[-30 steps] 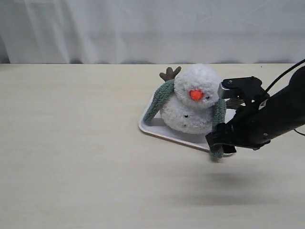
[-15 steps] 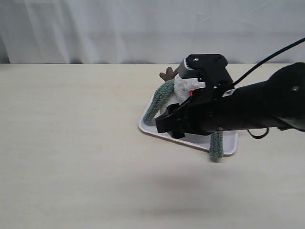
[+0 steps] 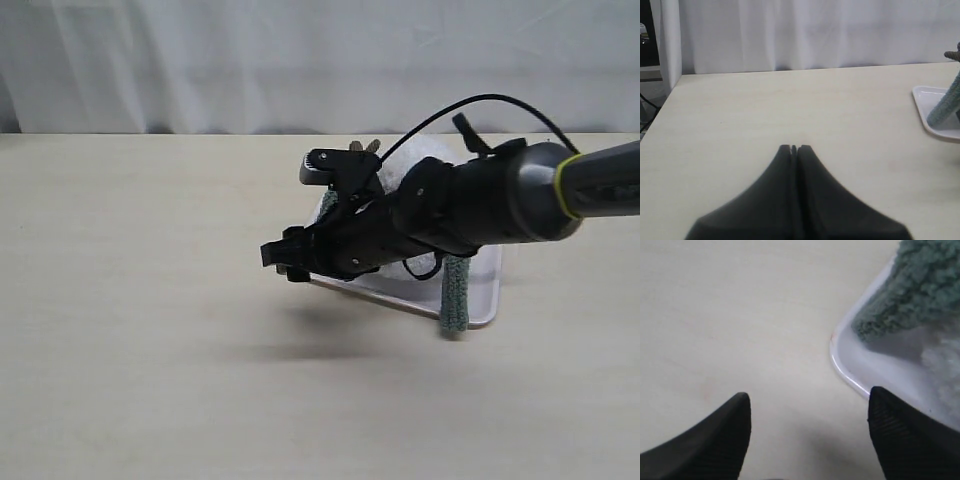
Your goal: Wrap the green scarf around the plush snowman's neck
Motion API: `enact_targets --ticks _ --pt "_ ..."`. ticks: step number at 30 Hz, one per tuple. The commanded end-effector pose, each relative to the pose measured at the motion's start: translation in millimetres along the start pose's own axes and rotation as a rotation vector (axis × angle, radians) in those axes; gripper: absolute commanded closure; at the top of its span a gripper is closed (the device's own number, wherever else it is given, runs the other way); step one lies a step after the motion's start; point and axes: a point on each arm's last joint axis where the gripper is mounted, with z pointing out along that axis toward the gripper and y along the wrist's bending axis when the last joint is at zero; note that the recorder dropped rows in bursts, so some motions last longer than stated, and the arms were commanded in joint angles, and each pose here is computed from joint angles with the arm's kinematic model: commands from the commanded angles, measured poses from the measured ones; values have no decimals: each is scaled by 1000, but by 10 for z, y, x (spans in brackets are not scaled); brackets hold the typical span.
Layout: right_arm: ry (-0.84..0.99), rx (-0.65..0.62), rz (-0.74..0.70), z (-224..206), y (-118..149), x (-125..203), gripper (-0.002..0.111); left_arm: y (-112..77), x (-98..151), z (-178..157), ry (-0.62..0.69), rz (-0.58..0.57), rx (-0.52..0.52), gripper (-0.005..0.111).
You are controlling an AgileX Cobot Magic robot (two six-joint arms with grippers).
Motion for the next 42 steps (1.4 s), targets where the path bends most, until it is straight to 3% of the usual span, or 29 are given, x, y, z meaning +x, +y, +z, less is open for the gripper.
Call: enact_targets --ticks 1,12,18,21,28,34,38,42 --pt "-8 11 42 225 -16 -52 45 1 3 2 -7 1 -2 107" --pt "-102 64 70 444 -99 -127 48 1 3 2 -7 1 -2 107" --pt "-57 62 53 499 -118 -62 51 1 3 2 -7 1 -2 107" --pt "0 39 -44 486 -92 -20 54 1 3 2 -7 1 -2 107" --pt "207 -115 -373 141 106 32 75 1 3 2 -7 1 -2 107" --pt "313 7 -597 -278 60 -43 104 1 3 2 -7 1 -2 107" --pt "403 129 -713 -321 -80 -18 100 1 3 2 -7 1 -2 107" --pt "443 166 -781 -198 -167 39 84 1 3 2 -7 1 -2 107"
